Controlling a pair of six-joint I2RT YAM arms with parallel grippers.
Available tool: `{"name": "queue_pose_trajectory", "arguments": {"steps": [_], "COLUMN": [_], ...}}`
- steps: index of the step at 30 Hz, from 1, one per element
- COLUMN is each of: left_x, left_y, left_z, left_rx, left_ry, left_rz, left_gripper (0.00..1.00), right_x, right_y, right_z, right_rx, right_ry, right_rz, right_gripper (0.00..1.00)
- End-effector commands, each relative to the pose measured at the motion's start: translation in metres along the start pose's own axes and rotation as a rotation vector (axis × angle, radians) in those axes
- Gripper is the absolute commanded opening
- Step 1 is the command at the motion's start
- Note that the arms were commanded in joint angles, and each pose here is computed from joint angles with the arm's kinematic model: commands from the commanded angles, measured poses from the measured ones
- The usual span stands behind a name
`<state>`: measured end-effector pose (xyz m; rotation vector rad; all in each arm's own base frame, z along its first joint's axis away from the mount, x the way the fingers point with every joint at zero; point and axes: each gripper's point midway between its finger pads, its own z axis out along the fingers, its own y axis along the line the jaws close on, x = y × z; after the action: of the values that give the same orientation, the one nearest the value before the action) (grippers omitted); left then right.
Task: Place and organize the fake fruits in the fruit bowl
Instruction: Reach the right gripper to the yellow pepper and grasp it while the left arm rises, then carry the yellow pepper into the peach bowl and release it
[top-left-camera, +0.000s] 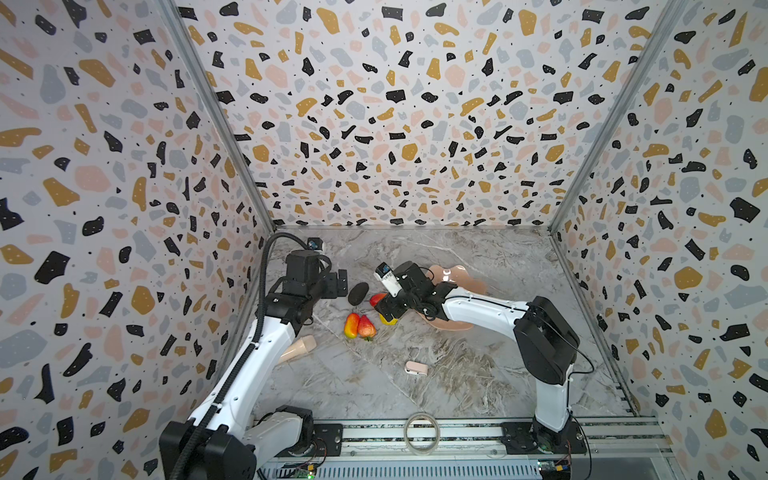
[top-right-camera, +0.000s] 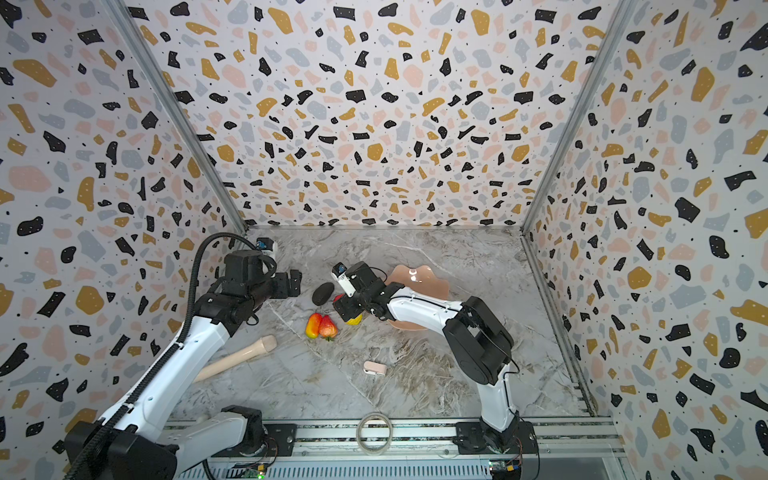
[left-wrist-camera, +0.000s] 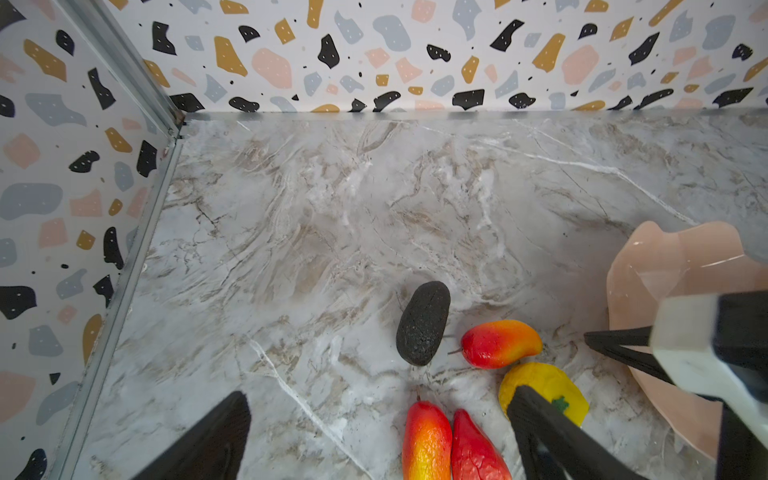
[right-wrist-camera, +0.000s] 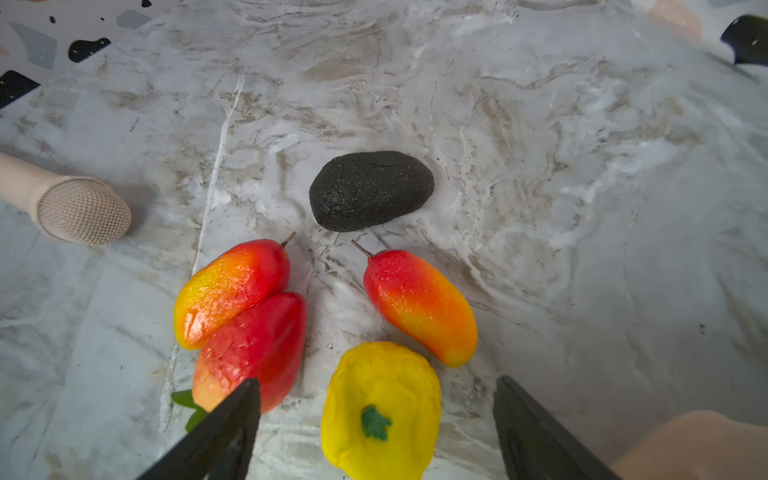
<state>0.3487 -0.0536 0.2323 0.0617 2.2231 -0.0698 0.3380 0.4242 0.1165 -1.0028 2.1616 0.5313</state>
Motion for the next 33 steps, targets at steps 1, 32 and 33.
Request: {"name": "queue_pose_trajectory", "arguments": {"steps": [1, 32, 33], "left_x": [-0.004, -0.007, -0.008], "left_y": [-0.006, -0.008, -0.009], "left_z": [-0.002, 0.002, 0.002], "left_rx": [0.034, 0.040, 0.046], "left_ry": [-0.006, -0.008, -0.010], "left_rz": [0.029, 0.043, 0.043], "left_gripper": [1.00, 1.00, 1.00], "right_x": [-0.002, -0.062, -0.057], "right_y": [-0.004, -0.036, -0.052], "right_z": [0.001, -0.103, -0.109], "right_rx": [0.035, 0.110, 0.144], "right_ry": [0.025, -0.166, -0.162], "right_rz": [0.027, 0.001, 0.021], "right_gripper": [0.83, 0.46, 0.46]}}
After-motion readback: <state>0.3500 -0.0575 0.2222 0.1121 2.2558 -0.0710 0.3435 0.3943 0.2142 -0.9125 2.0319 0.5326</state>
